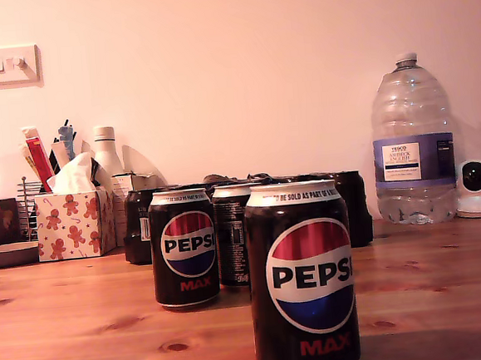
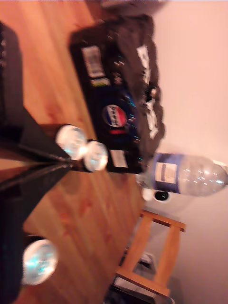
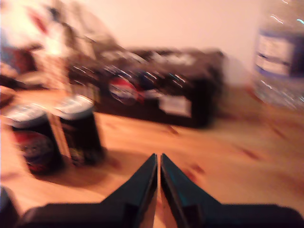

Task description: Stack up the Pepsi cans on top of each other

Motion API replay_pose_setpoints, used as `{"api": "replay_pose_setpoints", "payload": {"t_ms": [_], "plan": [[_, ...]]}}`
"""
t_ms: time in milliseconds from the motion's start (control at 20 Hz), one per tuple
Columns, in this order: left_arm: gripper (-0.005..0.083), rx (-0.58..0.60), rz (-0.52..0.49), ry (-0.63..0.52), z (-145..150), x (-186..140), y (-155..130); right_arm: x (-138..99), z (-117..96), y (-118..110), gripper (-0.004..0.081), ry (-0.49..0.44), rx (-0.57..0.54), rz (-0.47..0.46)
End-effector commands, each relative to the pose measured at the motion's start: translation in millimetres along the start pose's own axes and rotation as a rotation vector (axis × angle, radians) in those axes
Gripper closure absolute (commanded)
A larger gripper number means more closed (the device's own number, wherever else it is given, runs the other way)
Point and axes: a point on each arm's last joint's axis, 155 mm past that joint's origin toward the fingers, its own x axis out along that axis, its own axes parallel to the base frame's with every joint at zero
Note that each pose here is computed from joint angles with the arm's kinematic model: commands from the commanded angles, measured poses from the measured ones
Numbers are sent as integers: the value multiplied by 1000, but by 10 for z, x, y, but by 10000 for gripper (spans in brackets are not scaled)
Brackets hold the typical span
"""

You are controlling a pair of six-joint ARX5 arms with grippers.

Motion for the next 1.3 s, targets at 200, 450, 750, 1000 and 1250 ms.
{"api": "replay_pose_setpoints", "payload": {"t_ms": [200, 450, 750, 1000, 1250], "plan": [[786, 28, -40, -57, -189, 258, 3, 9, 61, 128, 783, -39, -11, 69], [784, 33, -50, -58, -572, 339, 46, -8, 59, 283, 783, -39, -9, 154], [72, 44, -44, 42, -882, 467, 87, -9, 7, 304, 783, -15, 23, 165], [-10, 61, -46, 65, -982, 602, 114, -16, -82, 364, 783, 21, 32, 198], [-10, 80, -47, 56, -1059, 780, 156, -20, -127, 439, 783, 41, 35, 233]]}}
